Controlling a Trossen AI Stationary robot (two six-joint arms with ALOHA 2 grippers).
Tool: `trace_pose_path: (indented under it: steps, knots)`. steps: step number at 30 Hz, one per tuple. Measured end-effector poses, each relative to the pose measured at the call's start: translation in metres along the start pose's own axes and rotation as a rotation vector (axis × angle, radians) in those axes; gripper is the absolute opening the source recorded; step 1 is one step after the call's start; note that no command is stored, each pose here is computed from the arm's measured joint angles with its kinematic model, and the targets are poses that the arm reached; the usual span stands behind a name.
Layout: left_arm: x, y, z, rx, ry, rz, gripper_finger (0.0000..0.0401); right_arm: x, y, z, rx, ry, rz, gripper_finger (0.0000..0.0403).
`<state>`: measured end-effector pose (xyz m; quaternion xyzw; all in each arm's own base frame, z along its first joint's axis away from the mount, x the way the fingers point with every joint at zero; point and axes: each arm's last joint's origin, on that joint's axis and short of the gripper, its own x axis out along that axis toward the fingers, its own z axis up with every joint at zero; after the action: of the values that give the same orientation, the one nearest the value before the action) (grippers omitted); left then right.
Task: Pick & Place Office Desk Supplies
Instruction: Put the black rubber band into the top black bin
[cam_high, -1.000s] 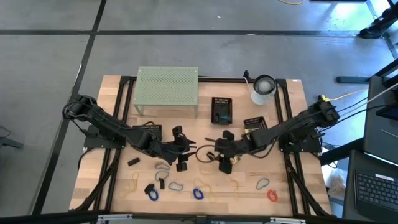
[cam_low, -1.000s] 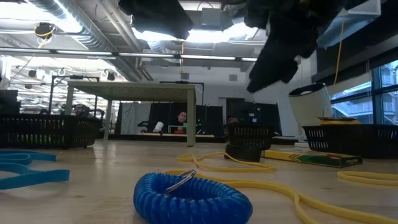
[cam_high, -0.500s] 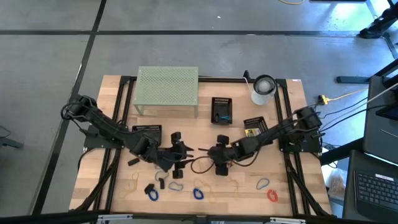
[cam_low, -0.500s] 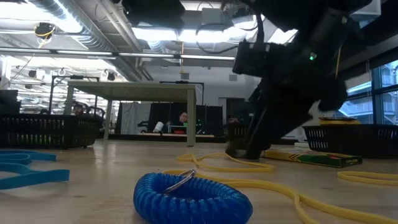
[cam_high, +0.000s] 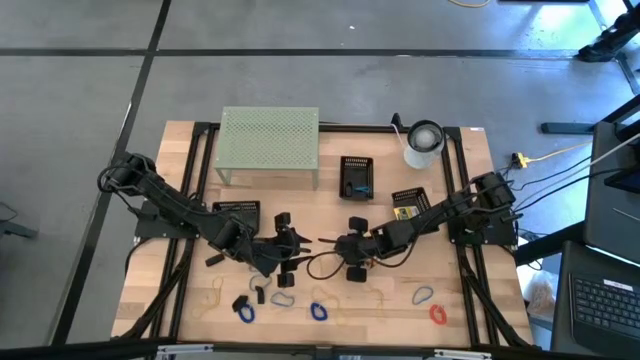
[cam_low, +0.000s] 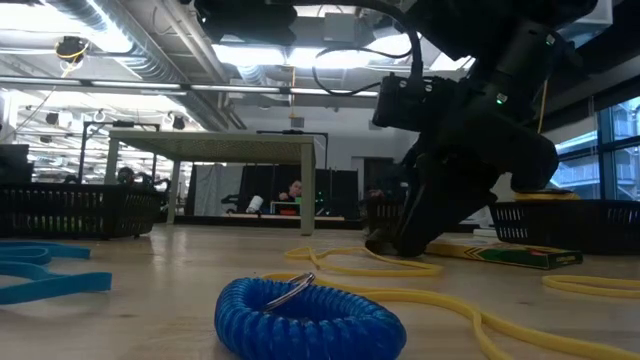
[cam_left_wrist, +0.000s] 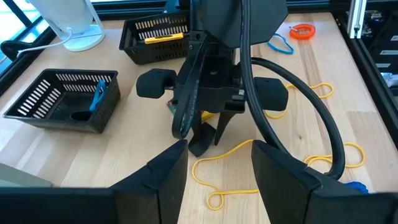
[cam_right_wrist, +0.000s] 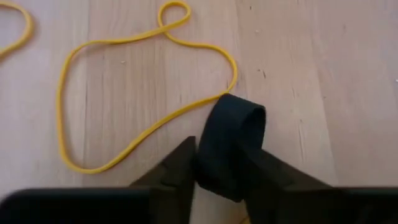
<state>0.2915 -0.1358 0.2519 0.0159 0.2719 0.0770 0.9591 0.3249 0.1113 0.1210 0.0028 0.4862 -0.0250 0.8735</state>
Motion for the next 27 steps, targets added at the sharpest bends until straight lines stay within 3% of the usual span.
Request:
trace_pose_path:
  steps: [5, 11, 16, 27]
  knots:
    - [0.000, 0.000, 0.000, -0.001, 0.000, 0.000, 0.0173, 0.000, -0.002, 0.000, 0.029, 0.008, -0.002, 0.0011]
    - [0.000, 0.000, 0.000, -0.002, -0.001, 0.000, 0.0173, -0.015, -0.010, 0.005, 0.043, 0.009, -0.011, 0.0011]
    - [0.000, 0.000, 0.000, -0.001, -0.001, 0.003, 0.0171, -0.048, -0.026, 0.018, 0.055, -0.059, -0.027, 0.0008]
    - [0.000, 0.004, 0.002, 0.037, -0.039, 0.133, 0.0169, -0.112, -0.082, 0.042, 0.203, -0.306, -0.302, 0.0006]
